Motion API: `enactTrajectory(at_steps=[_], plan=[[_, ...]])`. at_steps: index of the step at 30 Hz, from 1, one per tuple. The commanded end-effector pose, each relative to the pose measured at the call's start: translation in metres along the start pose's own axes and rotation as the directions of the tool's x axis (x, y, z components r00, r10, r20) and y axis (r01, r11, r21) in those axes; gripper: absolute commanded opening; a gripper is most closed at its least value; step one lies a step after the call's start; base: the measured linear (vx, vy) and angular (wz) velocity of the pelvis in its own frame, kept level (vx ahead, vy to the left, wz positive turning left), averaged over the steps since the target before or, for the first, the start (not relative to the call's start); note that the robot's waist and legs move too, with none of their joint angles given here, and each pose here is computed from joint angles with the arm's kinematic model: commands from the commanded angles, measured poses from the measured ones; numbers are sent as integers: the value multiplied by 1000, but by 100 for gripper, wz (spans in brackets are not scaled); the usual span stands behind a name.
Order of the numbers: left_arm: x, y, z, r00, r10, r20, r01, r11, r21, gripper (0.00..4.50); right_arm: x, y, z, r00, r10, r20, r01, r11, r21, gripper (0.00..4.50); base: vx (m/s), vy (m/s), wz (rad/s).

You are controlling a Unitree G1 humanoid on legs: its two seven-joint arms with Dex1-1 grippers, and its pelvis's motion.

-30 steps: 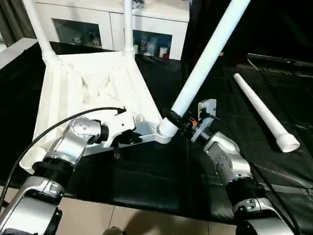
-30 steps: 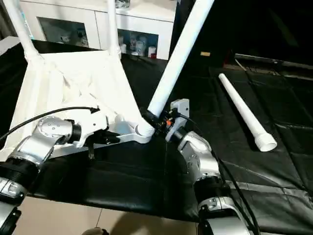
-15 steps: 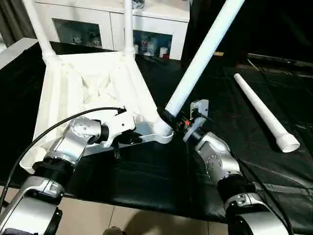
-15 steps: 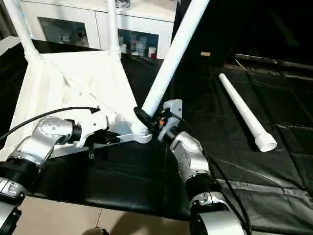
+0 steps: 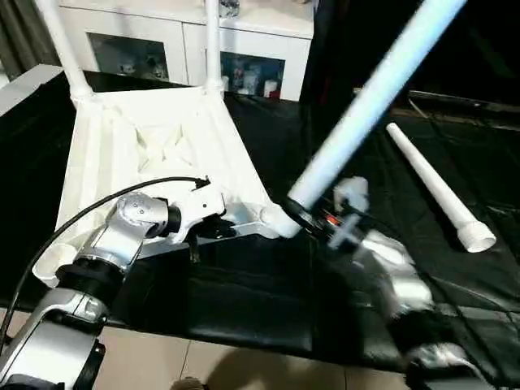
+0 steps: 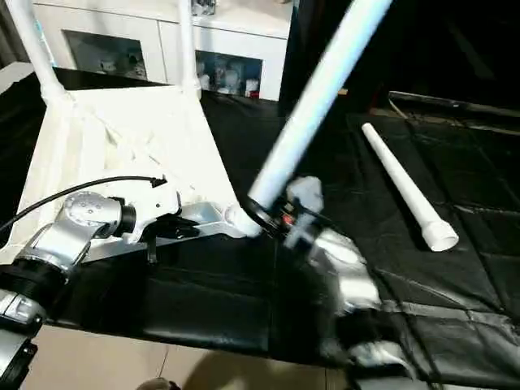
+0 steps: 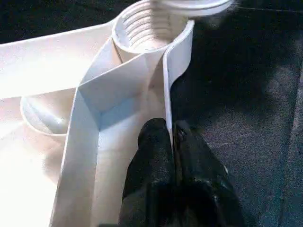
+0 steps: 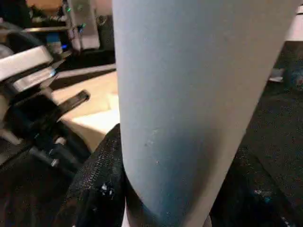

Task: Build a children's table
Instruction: Insert table leg to table base

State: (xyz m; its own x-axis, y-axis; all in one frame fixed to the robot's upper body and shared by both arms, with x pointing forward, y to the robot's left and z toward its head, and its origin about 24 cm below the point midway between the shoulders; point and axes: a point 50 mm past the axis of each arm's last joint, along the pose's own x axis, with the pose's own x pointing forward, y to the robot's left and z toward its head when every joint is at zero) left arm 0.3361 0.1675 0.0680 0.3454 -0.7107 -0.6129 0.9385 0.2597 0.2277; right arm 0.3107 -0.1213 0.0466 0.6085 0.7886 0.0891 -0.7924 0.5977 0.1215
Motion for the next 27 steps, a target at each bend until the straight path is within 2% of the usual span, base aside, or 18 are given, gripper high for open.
enactTrajectory(at_steps=[1,8,16,17,20,27], plan=[[-4,8,8,999,35,-16,-34,998,56,0,-3,7,-15,994,47,-97,-44,999,28,189,0,0,0],[-4,8,7,999,35,-21,-34,998,58,0,-7,5,-10,985,98,-139,-98,995,8,189,0,0,0],[-3,7,12,1000,18,-6,-18,997,76,0,5,0,11,995,80,-59,-79,997,25,189,0,0,0],[-4,9,15,1000,25,1,-25,996,80,0,9,0,18,996,80,-38,-80,997,23,189,0,0,0],[-6,11,20,999,34,14,-35,996,82,0,16,1,28,997,77,-6,-77,997,17,189,0,0,0],[-7,10,20,1000,23,19,-24,996,88,0,17,5,28,998,69,-1,-69,997,25,189,0,0,0]])
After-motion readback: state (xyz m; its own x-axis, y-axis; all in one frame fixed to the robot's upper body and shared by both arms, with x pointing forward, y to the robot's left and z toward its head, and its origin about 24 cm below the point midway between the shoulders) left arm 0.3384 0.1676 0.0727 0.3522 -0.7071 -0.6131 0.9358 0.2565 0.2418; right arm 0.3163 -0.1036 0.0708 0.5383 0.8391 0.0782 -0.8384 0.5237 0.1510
